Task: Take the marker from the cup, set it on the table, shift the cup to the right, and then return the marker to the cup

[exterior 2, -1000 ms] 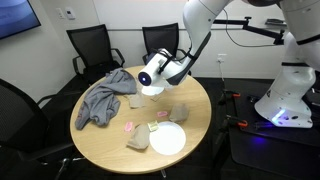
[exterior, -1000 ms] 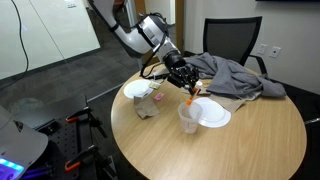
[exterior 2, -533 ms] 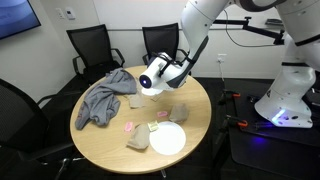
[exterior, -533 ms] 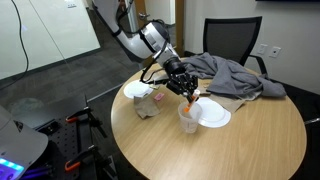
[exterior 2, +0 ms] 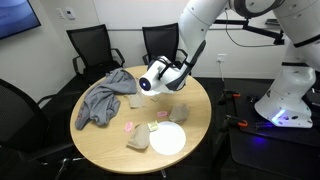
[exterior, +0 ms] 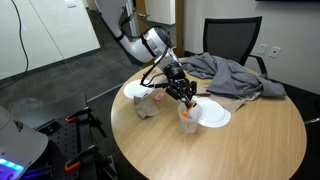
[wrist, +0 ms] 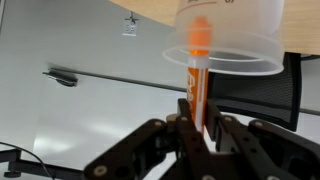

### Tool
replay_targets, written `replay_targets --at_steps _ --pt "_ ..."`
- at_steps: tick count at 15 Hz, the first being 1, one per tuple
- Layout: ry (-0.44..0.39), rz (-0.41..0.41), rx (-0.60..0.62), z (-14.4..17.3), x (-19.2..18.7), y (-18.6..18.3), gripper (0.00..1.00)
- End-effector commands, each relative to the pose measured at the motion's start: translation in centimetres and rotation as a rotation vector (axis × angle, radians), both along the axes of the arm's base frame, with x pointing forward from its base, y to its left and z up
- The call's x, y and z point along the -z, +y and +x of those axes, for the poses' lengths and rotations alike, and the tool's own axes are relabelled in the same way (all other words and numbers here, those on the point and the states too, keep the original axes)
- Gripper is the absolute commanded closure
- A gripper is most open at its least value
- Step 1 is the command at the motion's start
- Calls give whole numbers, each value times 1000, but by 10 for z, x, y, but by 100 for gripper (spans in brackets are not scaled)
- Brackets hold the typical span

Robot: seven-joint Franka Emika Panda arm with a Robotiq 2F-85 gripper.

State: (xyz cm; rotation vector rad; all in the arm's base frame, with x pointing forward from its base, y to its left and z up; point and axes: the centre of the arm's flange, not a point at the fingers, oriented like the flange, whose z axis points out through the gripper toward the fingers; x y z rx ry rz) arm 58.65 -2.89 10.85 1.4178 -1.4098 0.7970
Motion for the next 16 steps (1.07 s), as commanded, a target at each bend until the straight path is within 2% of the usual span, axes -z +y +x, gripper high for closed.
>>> replay_targets --at_steps 1,6,7,9,15,16 --pt "-14 -9 38 9 8 -1 95" --pt "-4 -14 46 12 17 -1 95" --pt "-5 -14 51 13 18 -1 55" --pt "-12 -15 59 13 18 -1 49" --pt "-58 -29 61 12 -3 2 3" --pt "-70 -31 61 11 -9 3 0"
